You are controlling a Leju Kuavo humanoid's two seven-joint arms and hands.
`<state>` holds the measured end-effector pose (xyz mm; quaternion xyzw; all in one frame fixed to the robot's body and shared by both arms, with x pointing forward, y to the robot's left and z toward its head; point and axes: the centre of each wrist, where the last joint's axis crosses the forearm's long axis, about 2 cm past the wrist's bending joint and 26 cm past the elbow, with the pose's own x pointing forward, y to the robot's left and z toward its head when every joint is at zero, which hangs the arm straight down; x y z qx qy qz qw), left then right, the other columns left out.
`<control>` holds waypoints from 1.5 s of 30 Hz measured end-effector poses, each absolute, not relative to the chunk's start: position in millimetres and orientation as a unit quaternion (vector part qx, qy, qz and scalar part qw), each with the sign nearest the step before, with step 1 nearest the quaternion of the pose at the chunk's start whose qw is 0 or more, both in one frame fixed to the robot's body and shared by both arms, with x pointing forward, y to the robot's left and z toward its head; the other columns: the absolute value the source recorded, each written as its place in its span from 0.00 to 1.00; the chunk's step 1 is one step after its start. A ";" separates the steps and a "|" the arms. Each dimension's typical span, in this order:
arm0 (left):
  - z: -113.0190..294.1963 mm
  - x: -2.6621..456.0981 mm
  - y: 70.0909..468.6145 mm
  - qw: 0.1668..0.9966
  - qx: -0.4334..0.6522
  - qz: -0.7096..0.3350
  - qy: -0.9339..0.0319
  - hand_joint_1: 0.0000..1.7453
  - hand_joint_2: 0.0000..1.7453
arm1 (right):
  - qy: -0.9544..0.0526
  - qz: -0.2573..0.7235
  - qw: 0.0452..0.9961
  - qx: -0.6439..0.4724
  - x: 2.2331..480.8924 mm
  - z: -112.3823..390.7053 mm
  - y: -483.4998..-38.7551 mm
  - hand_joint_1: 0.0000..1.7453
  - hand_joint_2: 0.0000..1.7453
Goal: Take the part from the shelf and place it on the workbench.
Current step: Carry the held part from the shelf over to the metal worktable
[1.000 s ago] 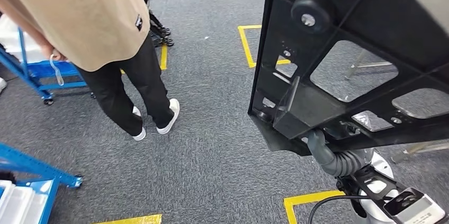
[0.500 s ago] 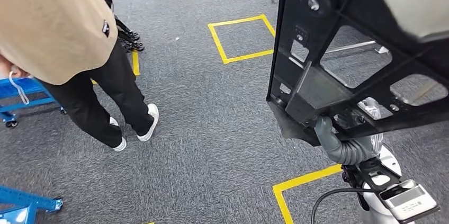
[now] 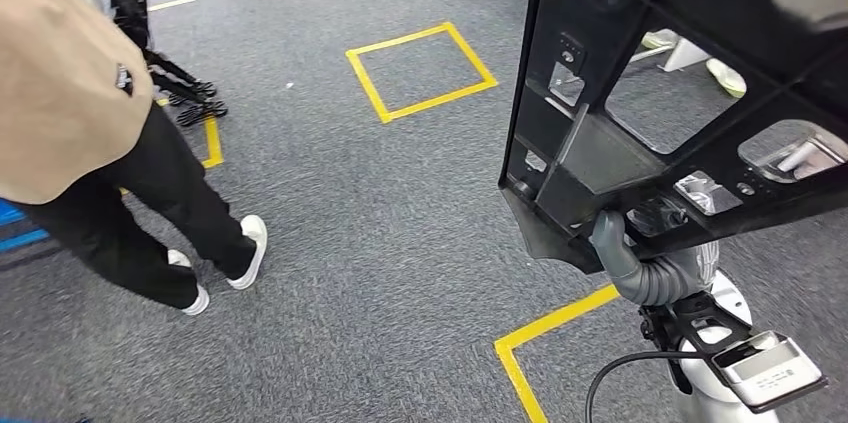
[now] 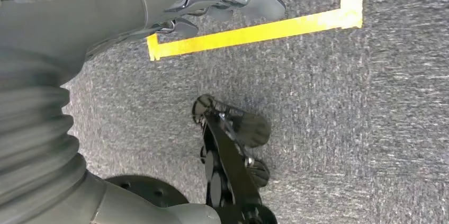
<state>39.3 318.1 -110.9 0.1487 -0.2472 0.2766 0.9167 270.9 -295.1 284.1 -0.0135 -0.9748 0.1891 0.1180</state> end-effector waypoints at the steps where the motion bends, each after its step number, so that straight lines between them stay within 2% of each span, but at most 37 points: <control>1: -111.0 38.8 318.5 0.917 0.149 0.277 -0.247 0.00 1.00 | -0.975 0.188 0.119 -0.013 270.7 283.8 -294.8 1.00 1.00; 14: -110.5 38.5 327.5 0.916 0.160 0.284 -0.235 0.00 1.00 | -0.974 0.185 0.130 -0.017 268.9 277.7 -291.1 1.00 1.00; 45: -111.5 36.3 313.2 0.918 0.140 0.281 -0.243 0.00 1.00 | -0.970 0.195 0.145 0.004 262.7 270.4 -271.0 1.00 1.00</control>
